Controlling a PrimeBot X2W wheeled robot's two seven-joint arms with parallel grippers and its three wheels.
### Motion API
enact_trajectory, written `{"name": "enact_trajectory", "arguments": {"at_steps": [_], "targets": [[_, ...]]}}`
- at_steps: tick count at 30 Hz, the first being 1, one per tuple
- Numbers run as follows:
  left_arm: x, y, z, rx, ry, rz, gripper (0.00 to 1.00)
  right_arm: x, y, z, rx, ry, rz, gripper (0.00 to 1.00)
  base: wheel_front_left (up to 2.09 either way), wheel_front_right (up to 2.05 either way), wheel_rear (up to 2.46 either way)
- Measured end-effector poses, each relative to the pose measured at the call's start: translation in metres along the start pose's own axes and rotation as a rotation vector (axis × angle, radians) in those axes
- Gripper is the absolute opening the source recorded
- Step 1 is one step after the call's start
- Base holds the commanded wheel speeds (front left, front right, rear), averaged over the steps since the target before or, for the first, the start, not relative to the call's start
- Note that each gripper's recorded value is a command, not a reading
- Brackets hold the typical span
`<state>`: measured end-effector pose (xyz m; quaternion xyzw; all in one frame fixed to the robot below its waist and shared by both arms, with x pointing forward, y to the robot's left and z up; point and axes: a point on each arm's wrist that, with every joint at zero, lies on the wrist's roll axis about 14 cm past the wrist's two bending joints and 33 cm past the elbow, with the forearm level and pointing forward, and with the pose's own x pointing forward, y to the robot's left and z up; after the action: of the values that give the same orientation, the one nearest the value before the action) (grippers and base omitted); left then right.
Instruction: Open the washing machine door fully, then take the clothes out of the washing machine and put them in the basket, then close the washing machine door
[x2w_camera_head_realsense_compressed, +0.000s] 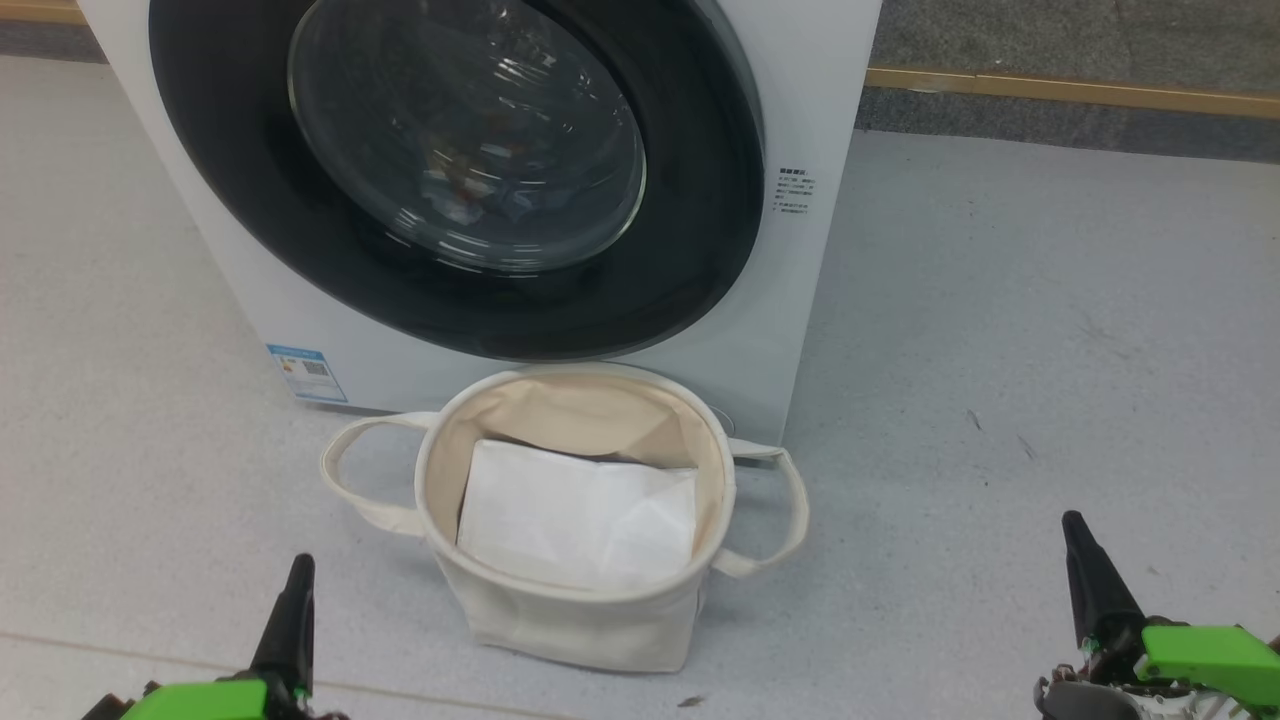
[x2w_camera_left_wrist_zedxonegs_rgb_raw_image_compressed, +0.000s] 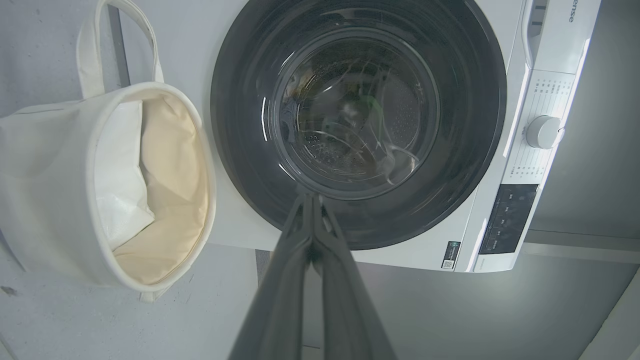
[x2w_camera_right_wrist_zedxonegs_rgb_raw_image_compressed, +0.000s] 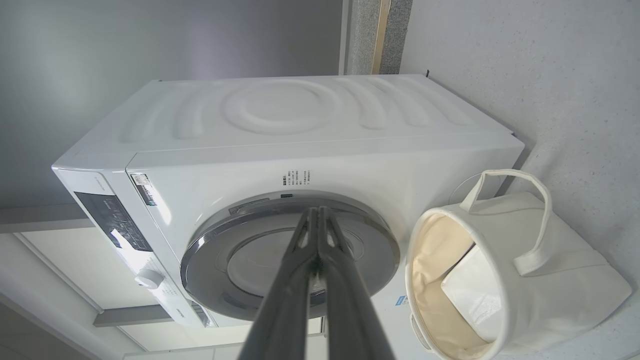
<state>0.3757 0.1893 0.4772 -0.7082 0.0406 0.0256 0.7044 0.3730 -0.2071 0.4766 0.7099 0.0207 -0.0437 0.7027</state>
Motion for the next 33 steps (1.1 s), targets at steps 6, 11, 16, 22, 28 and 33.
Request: {"name": "enact_trajectory", "arguments": {"at_steps": [6, 11, 16, 22, 28, 33], "targets": [[0.000, 0.000, 0.000, 0.000, 0.000, 0.000, 0.00, 0.000, 0.000, 0.000, 0.000, 0.000, 0.000, 0.00, 0.00, 0.00, 0.00], [0.000, 0.000, 0.000, 0.000, 0.000, 0.000, 0.00, 0.000, 0.000, 0.000, 0.000, 0.000, 0.000, 0.00, 0.00, 0.00, 0.00], [0.000, 0.000, 0.000, 0.000, 0.000, 0.000, 0.00, 0.000, 0.000, 0.000, 0.000, 0.000, 0.000, 0.00, 0.00, 0.00, 0.00], [0.000, 0.000, 0.000, 0.000, 0.000, 0.000, 0.00, 0.000, 0.000, 0.000, 0.000, 0.000, 0.000, 0.00, 0.00, 0.00, 0.00], [-0.003, 0.010, -0.001, -0.004, -0.001, 0.031, 1.00, -0.003, -0.010, -0.001, 0.003, 0.000, -0.031, 1.00, 0.00, 0.00, 0.00], [-0.016, 0.040, -0.002, -0.017, -0.004, 0.118, 1.00, -0.016, -0.038, 0.000, 0.009, -0.005, -0.114, 1.00, 0.00, 0.00, 0.00]]}}
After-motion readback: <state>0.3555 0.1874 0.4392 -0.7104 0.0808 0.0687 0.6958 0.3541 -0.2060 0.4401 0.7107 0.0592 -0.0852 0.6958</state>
